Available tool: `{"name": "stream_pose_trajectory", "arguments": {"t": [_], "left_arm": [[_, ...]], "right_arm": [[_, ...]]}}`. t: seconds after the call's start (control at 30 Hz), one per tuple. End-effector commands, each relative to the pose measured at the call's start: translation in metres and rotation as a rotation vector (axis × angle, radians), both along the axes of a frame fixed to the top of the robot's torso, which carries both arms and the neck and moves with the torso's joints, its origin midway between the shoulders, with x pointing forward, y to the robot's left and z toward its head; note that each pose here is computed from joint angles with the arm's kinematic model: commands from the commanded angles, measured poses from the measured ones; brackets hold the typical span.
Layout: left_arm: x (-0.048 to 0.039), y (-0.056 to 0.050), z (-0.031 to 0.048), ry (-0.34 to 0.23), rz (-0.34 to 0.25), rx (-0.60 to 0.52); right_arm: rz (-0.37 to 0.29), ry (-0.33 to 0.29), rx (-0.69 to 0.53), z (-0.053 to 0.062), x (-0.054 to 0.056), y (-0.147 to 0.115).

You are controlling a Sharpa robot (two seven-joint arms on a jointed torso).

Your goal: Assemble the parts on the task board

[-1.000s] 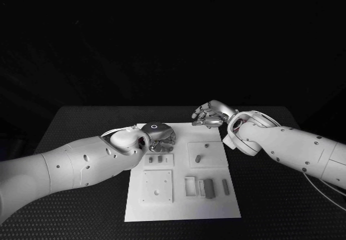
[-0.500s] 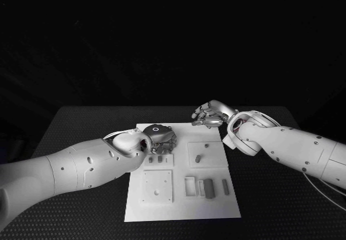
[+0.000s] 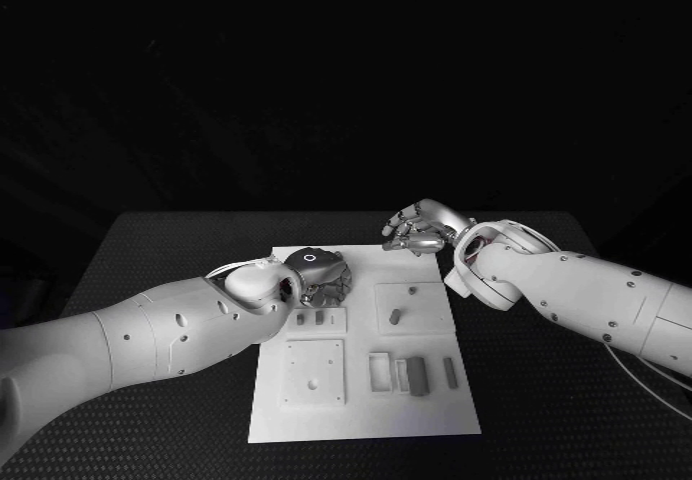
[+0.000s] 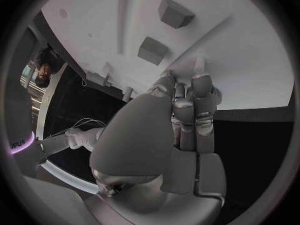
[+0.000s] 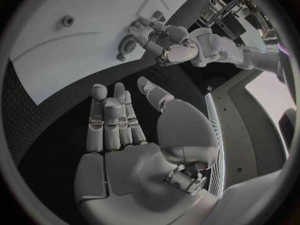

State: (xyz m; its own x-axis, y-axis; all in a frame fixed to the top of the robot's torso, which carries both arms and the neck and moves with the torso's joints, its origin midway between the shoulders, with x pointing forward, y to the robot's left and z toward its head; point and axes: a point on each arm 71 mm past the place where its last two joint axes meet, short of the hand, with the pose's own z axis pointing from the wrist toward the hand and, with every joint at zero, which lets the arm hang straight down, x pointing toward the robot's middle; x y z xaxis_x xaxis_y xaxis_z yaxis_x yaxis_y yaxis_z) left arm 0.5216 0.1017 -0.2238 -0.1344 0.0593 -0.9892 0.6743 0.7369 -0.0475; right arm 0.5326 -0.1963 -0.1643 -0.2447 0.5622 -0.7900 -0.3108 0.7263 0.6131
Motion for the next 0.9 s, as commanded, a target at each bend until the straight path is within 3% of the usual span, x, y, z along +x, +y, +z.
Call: {"name": "stream_pose_trajectory", "arguments": {"t": [0.03, 0.9], "left_arm": [[-0.0005, -0.0004, -0.0017, 0.002, -0.007, 0.008], [-0.0032, -0.0052, -0.0037, 0.034, -0.022, 0.022]], "right_arm": [[0.009, -0.007, 0.002, 0.0003, -0.0004, 0.0008], [0.011, -0.006, 0.004, 0.0003, -0.0002, 0.0019]]}}
